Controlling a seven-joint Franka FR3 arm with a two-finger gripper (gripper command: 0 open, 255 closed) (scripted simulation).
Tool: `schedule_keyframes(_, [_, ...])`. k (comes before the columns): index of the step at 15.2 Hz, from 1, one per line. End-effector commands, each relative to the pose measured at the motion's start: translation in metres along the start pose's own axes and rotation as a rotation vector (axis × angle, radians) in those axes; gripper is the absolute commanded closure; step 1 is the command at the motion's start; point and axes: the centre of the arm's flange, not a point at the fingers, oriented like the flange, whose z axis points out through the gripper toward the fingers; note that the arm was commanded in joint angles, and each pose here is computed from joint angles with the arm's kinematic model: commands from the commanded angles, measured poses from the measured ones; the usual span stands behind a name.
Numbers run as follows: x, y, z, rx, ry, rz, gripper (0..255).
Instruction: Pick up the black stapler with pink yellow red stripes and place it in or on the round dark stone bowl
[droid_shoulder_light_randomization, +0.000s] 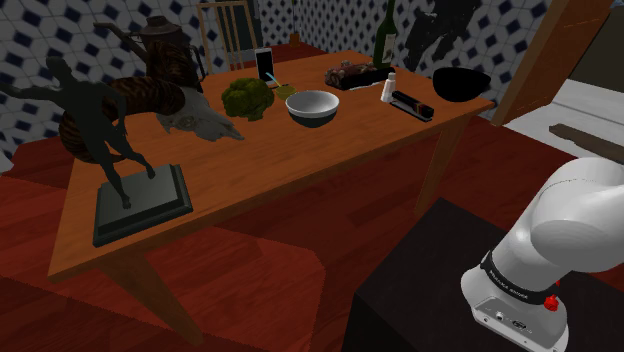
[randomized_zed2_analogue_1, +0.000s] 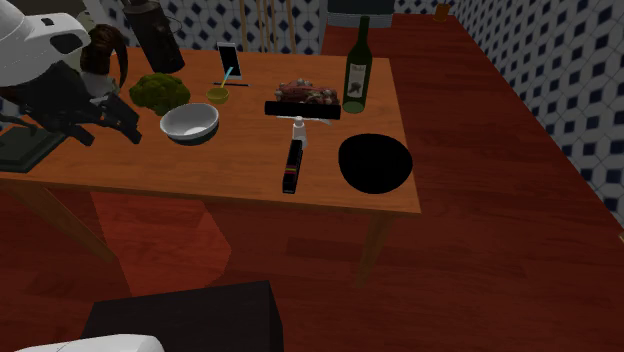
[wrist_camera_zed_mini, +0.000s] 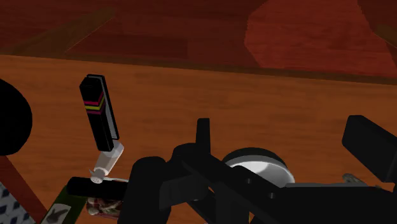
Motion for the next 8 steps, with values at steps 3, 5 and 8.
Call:
schedule_keyframes(3, [0.013,0.018,0.016,0.003,-0.013,0.006,0])
schedule_keyframes(5, [0.025,0.037,0.032,0.006,-0.026,0.012,0])
schedule_keyframes(8, [0.043,0.065,0.057,0.011,-0.045,0.021,0])
